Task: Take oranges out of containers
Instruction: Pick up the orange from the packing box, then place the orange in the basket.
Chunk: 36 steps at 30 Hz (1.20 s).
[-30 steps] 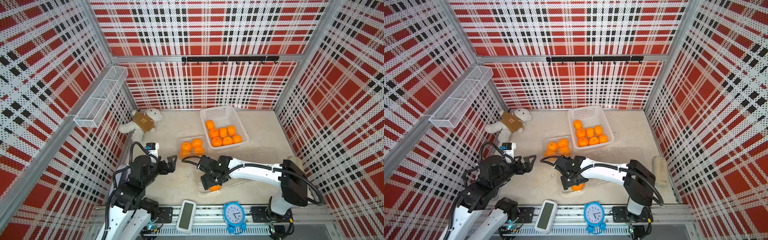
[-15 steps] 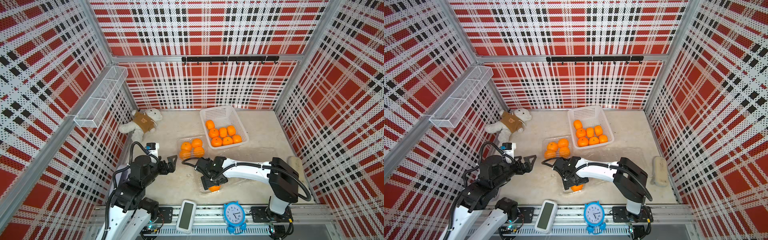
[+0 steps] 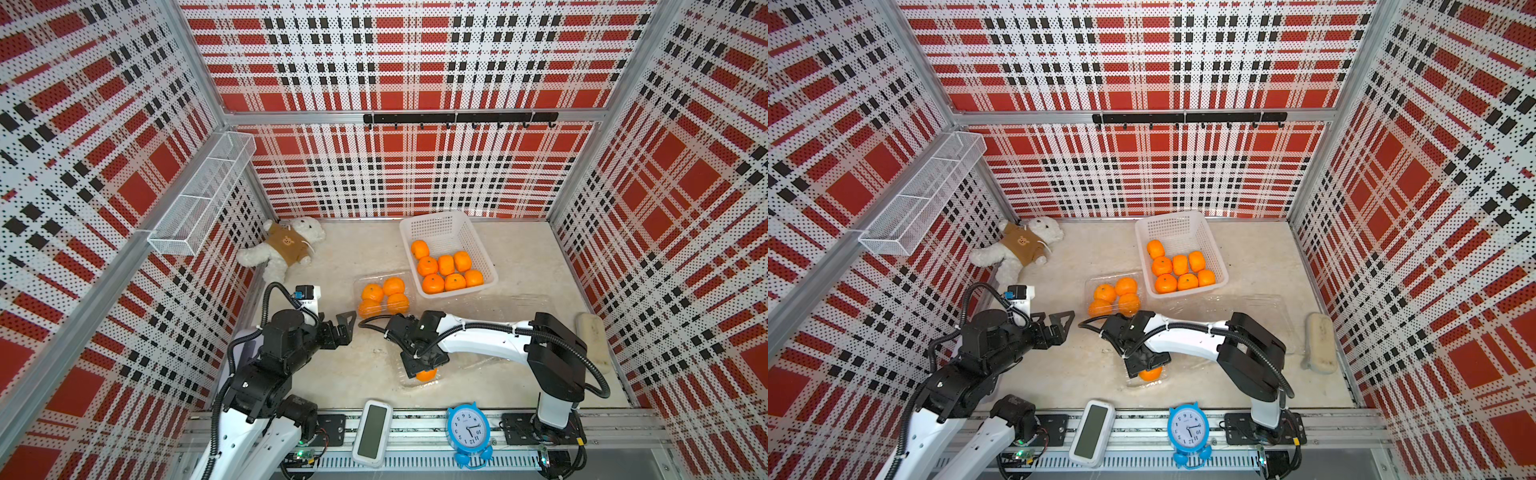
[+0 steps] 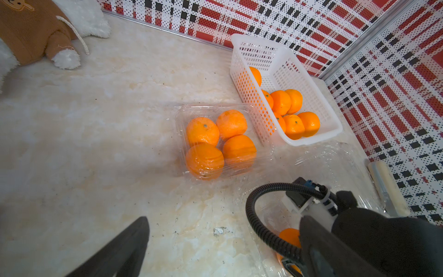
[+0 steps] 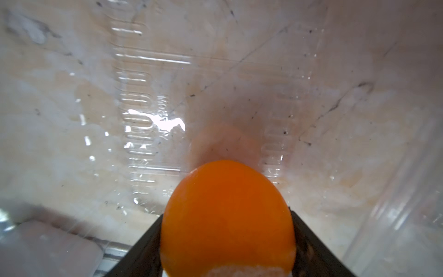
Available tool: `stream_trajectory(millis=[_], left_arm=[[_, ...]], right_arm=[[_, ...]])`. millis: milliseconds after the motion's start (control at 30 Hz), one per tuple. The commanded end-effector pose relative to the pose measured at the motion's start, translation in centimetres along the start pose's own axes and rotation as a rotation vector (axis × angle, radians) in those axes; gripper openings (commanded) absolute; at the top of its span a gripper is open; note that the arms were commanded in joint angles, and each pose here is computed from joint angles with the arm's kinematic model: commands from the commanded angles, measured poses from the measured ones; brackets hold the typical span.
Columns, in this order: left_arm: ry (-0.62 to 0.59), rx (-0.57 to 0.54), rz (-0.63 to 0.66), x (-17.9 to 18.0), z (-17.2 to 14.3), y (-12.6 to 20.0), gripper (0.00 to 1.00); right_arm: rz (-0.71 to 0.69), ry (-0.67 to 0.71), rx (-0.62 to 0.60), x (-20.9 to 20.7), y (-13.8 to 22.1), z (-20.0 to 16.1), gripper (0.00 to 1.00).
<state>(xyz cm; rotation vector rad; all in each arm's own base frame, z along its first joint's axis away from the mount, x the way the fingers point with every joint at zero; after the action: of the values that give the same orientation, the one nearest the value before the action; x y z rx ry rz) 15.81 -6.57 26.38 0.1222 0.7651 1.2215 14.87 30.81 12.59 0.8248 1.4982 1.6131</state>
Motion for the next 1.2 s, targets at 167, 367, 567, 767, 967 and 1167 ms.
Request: stream_trajectory(millis=[167,367,567,767,967,1167], left_arm=[[-0.004,-0.003,0.003,0.0,0.1,-0.3,1.00],[0.003,-0.012,0.016,0.2,0.3,-0.3,1.00],[0.011,-0.019,0.027,0.5,0.5,-0.2,1.00],[0.012,-0.020,0.032,0.6,0.5,-0.2,0.99],[0.013,-0.015,0.037,0.6,0.5,-0.4,0.99],[0.029,-0.018,0.065,1.2,0.7,-0.6,0.99]], right_arm=[[-0.043,0.108,-0.092,-1.2,6.4,2.4,0.60],[-0.022,0.062,-0.339,-5.4,14.8,7.4,0.56],[-0.053,0.005,-0.516,-10.6,19.2,13.5,0.56],[-0.077,-0.073,-0.544,-17.5,17.5,19.1,0.51],[-0.070,-0.045,-0.582,-21.1,14.1,24.4,0.50],[-0.038,-0.094,-0.634,-24.7,9.8,28.1,0.49]])
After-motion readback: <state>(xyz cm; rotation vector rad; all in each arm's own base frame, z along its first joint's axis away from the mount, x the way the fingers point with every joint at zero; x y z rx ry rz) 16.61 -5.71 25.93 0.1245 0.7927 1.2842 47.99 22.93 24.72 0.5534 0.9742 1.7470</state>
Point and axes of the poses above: each gripper's point midway between its finger pads, its own y axis back along the fingers, its own x axis along the line the jaws close on, z = x × y, the point moved 7 cm from there along y, back along the fingers, and after that the axes turned 7 degrees about y, right-handed, at the moved point
